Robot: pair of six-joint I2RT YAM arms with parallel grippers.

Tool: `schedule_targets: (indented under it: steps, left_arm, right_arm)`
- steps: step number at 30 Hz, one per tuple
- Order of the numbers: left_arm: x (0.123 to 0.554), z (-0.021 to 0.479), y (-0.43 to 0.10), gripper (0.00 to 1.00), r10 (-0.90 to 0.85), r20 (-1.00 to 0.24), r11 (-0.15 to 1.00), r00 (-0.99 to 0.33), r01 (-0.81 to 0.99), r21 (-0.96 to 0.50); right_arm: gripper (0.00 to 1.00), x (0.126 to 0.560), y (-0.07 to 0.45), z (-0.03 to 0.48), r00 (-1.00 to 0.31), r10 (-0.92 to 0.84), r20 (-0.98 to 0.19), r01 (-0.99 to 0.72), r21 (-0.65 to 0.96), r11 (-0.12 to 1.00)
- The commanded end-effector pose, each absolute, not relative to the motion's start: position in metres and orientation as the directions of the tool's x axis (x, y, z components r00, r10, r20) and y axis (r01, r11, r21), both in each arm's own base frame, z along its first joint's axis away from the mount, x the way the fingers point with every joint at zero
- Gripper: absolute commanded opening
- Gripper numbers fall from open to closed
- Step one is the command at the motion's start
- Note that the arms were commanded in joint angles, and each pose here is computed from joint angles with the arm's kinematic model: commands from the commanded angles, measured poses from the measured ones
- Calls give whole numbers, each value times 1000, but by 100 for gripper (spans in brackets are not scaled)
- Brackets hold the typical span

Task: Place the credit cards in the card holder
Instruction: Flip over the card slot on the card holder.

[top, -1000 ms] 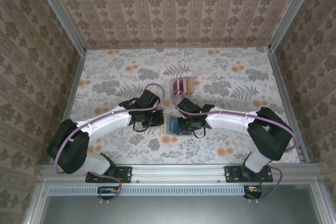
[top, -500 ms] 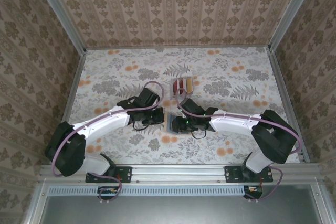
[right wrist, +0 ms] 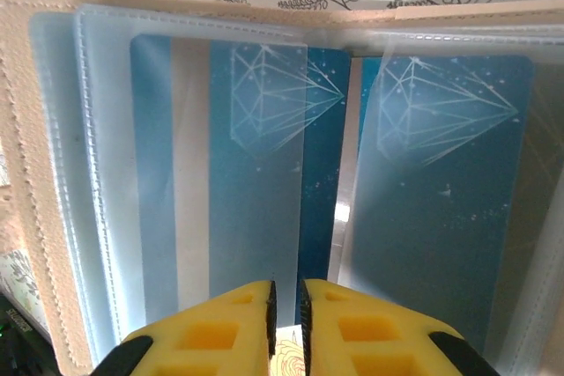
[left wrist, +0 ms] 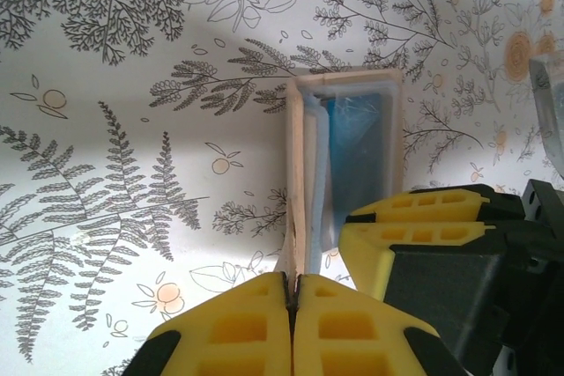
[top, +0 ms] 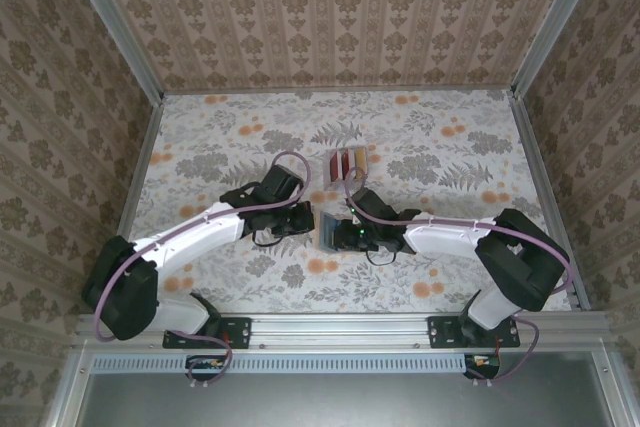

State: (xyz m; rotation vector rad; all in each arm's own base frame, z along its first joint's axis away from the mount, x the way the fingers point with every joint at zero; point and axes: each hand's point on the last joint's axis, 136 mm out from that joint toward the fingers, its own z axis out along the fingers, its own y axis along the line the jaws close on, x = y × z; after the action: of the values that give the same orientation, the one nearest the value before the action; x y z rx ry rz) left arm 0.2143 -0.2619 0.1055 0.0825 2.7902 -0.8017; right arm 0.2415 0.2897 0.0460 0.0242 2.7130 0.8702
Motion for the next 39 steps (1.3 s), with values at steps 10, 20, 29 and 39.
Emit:
schedule_targets:
  steps: [10, 20, 29, 39]
  left_arm:
    - [215, 130, -284, 4, -22, -257, 804, -966, 136, -579]
    - [216, 128, -290, 3, -15, -256, 804, -967, 141, -578]
    - [218, 117, -278, 3, -14, -251, 829, -968, 129, -545]
    - [217, 103, -268, 3, -33, -227, 838, -973, 97, -537]
  right_arm:
    - [18, 250, 293, 31, -961, 115, -253, -54, 577, 815]
    - [23, 252, 277, 46, -949, 135, -286, -56, 574, 817]
    - [28, 251, 265, 72, -932, 142, -333, -85, 582, 809]
    - [34, 250, 285, 64, -954, 90, -288, -109, 608, 786]
